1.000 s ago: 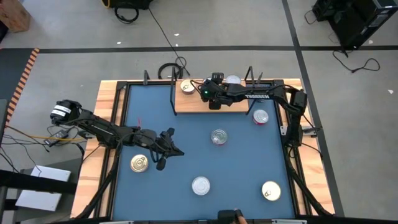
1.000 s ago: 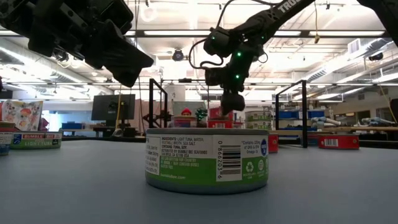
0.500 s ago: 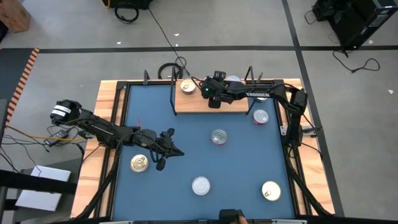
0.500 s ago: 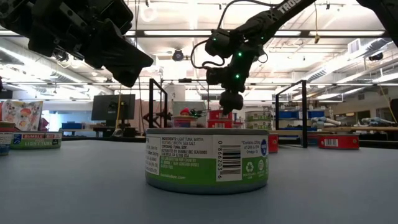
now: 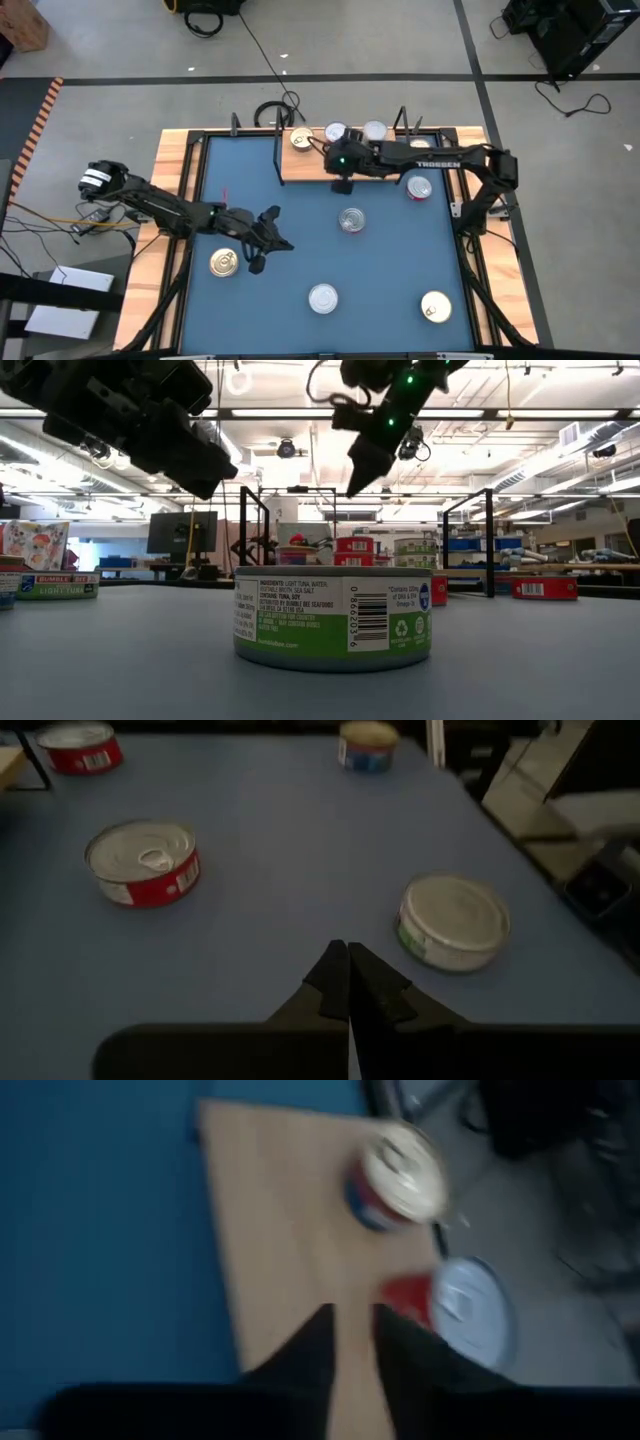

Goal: Stack canned seafood by type on shelf
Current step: Stack the blue tuna can on top of the other blue tuna can on the shelf

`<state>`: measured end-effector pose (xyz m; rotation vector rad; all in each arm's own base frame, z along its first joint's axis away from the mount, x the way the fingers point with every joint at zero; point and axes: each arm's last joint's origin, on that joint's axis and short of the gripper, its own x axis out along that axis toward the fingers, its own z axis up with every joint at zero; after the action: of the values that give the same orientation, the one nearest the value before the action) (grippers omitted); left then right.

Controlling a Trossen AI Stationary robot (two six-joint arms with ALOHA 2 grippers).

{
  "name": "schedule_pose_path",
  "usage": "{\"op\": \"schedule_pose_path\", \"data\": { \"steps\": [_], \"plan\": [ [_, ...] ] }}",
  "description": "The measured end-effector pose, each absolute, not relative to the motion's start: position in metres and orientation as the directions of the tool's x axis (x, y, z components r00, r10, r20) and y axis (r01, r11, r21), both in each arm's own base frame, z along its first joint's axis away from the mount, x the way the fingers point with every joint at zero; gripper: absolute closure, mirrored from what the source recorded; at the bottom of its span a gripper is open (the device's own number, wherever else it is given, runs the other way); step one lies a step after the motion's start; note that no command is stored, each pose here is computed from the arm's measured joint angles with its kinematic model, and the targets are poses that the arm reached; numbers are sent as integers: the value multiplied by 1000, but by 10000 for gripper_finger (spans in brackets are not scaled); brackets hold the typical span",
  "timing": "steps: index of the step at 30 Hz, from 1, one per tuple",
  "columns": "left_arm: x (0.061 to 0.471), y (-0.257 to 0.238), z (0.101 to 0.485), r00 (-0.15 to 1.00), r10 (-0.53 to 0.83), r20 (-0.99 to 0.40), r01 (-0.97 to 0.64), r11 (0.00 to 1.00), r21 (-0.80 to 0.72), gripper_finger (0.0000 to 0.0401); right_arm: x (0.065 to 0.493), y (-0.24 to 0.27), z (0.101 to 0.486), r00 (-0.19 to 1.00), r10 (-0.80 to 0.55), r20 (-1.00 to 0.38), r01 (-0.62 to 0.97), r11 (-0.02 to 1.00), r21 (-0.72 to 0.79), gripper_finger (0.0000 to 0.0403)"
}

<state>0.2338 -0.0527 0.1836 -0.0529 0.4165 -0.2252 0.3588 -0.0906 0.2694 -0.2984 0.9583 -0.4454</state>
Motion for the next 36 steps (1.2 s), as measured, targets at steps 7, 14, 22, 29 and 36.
{"op": "schedule_pose_path", "data": {
  "steps": [7, 14, 22, 29, 36],
  "plan": [
    [236, -53, 193, 800, -206, -564, 217, 975, -48, 400, 370, -57, 262, 622, -399, -674, 169, 908, -383, 385],
    [233, -55, 205, 665, -182, -724, 243, 970, -21, 400, 378, -29, 251, 735, -313, -601, 129, 935, -329, 394],
    [224, -74, 214, 577, -204, -791, 270, 961, -51, 400, 375, 14, 239, 747, -231, -624, 53, 956, -289, 399],
    [217, -94, 214, 595, -161, -787, 236, 971, -19, 400, 358, 62, 225, 674, -181, -716, 10, 972, -236, 400],
    [219, -101, 216, 666, -150, -731, 206, 979, -13, 400, 323, 104, 219, 510, -149, -847, 71, 989, -131, 400]
  ]
}}
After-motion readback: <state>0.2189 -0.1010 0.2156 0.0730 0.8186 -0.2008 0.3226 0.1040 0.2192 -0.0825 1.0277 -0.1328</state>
